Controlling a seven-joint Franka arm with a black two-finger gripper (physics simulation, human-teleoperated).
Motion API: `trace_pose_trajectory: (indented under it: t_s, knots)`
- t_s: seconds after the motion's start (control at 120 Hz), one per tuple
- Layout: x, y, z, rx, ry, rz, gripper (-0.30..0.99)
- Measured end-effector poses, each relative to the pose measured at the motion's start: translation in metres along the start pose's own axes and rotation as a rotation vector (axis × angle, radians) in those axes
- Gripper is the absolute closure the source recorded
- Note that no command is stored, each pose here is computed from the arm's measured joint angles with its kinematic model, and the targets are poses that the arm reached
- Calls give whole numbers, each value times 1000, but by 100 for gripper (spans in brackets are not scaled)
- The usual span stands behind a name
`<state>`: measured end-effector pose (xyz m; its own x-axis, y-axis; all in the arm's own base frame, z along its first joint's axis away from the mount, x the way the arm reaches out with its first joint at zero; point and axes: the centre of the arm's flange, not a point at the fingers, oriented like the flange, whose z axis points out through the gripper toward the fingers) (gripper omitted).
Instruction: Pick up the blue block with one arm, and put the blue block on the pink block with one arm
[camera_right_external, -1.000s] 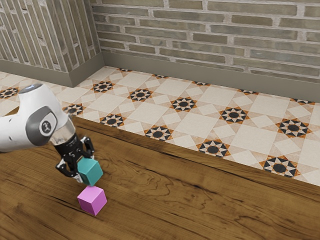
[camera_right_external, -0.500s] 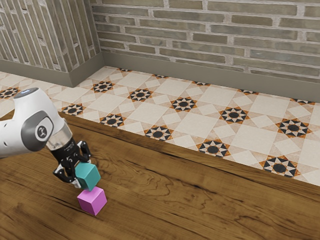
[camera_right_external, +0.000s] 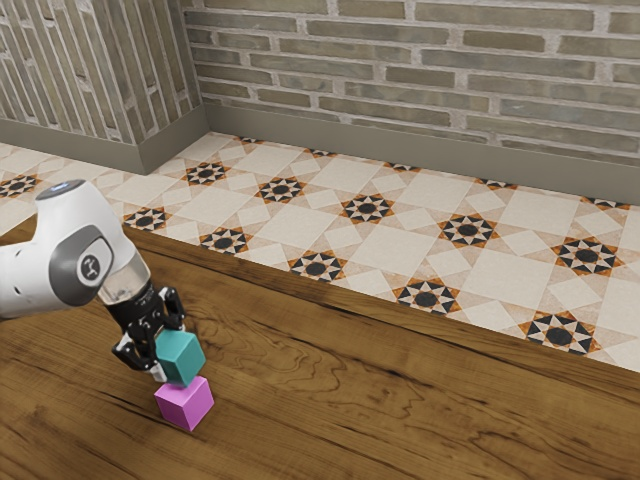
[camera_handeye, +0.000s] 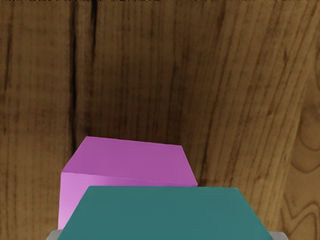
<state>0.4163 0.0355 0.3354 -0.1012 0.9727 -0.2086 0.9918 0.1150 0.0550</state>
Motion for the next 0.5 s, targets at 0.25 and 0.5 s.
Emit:
trace_pose_trajectory:
  t_s: [0.25,0.5]
  knots:
    - [7,1,10,22,1,-28,35]
    - [3,1,10,19,15,9,35]
